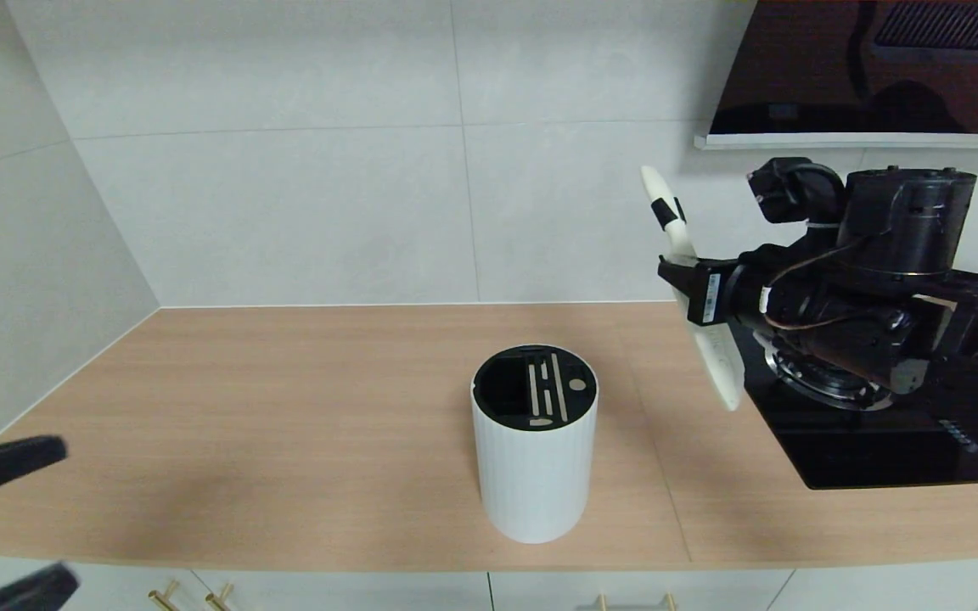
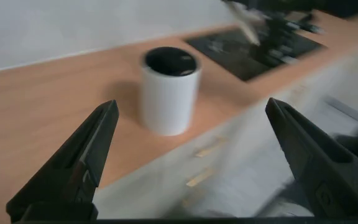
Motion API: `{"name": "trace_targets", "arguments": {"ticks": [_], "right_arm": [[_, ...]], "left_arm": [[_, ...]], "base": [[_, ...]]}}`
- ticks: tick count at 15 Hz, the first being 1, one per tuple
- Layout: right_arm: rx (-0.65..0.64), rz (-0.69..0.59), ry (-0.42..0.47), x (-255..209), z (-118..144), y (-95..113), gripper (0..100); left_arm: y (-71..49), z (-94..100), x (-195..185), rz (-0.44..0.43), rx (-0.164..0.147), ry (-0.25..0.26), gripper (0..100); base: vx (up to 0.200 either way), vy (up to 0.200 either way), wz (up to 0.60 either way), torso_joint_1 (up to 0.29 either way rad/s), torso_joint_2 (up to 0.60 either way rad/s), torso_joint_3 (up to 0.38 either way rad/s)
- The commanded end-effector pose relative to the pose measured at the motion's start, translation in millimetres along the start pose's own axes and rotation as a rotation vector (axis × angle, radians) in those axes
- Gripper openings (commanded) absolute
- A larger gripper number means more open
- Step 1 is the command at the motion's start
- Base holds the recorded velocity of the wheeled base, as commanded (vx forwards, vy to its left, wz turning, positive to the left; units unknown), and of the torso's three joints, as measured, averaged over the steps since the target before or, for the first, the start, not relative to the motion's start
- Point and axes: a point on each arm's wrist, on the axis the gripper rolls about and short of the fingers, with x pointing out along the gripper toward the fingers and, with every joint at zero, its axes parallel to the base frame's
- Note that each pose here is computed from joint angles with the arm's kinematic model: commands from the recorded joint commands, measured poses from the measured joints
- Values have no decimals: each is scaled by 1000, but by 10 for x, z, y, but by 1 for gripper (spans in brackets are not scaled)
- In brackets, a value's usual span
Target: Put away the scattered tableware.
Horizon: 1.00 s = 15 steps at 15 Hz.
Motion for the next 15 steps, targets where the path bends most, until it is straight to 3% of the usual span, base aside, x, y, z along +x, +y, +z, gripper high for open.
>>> {"name": "trace_targets", "arguments": {"ticks": [1, 2, 3, 5, 6, 7, 8, 9, 10, 15], "right_arm": [[-31, 33, 29, -77, -113, 82, 0], [-53, 35, 21, -88, -113, 80, 0], [-62, 53, 25, -108, -147, 141, 0], [-65, 100, 32, -158, -178, 289, 0], [-66, 116, 39, -167, -201, 344, 0], [-71, 149, 52, -200, -244, 441, 0], [-73, 169, 58, -219, -267, 498, 0], [-78, 205, 82, -280, -340, 591, 0], [-79, 223, 89, -307, -361, 635, 0], [-84, 255, 91, -422, -383, 737, 0]], "left_arm": [[479, 69, 939, -182, -94, 167, 100], [537, 19, 1073, -193, -118, 184, 100], [588, -60, 1280, -223, -161, 196, 100], [595, -148, 1527, -271, -264, 171, 100], [572, -157, 1578, -291, -298, 150, 100], [524, -149, 1662, -321, -388, 102, 100], [480, -120, 1710, -333, -437, 72, 100], [377, -111, 1876, -335, -558, 20, 100], [330, -131, 1985, -323, -581, -11, 100], [231, -376, 2455, -303, -578, -75, 100]], "base": [[0, 0, 0, 0, 0, 0], [0, 0, 0, 0, 0, 0], [0, 0, 0, 0, 0, 0], [0, 0, 0, 0, 0, 0], [0, 0, 0, 0, 0, 0], [0, 0, 0, 0, 0, 0], [0, 0, 0, 0, 0, 0], [0, 0, 0, 0, 0, 0], [0, 0, 0, 0, 0, 0], [0, 0, 0, 0, 0, 0]]}}
